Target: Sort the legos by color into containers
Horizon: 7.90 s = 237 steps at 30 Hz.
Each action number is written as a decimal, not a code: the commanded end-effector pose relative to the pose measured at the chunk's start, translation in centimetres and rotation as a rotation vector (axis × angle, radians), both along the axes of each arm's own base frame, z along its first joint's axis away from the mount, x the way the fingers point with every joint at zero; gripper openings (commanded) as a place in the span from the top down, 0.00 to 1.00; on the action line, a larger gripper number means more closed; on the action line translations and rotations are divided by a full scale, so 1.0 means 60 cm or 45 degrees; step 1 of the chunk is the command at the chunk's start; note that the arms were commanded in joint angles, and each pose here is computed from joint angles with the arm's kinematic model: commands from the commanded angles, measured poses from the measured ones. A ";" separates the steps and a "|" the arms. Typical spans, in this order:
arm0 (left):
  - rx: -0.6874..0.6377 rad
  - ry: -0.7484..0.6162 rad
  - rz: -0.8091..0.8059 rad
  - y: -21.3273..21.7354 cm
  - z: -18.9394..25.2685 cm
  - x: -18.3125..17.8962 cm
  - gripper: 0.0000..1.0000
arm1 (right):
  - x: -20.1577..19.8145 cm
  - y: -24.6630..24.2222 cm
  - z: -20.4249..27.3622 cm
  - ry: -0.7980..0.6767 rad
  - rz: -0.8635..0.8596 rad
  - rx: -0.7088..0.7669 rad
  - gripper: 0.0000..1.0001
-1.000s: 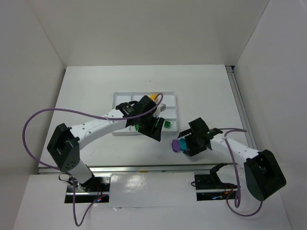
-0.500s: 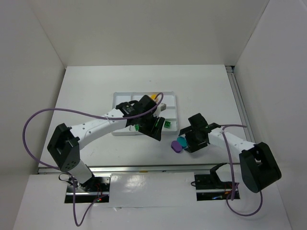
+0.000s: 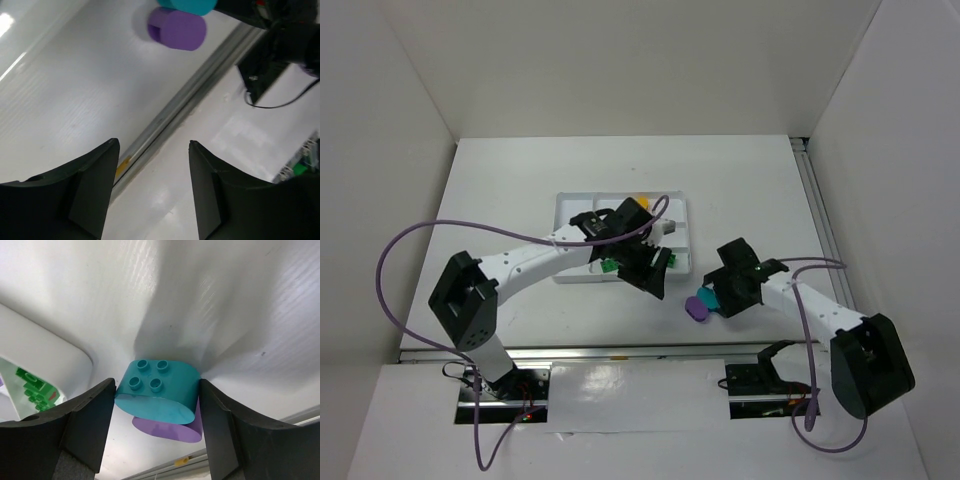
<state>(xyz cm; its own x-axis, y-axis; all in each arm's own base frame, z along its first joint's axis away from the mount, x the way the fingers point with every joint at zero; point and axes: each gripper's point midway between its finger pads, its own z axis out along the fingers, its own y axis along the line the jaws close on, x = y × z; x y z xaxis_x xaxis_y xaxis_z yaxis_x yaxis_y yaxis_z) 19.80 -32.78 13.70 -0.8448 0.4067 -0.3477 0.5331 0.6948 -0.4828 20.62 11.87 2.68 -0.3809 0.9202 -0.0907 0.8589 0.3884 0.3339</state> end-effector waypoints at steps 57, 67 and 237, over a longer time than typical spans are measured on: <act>-0.817 0.091 -0.496 -0.144 0.035 0.039 0.20 | 0.068 0.044 0.193 -0.396 0.305 0.172 0.42; -0.773 0.196 -0.473 -0.151 0.005 0.023 0.17 | 0.079 0.045 0.202 -0.425 0.299 0.168 0.42; -0.019 -0.514 1.170 0.394 0.340 0.250 0.00 | 0.242 0.578 0.200 -1.026 1.669 0.207 0.72</act>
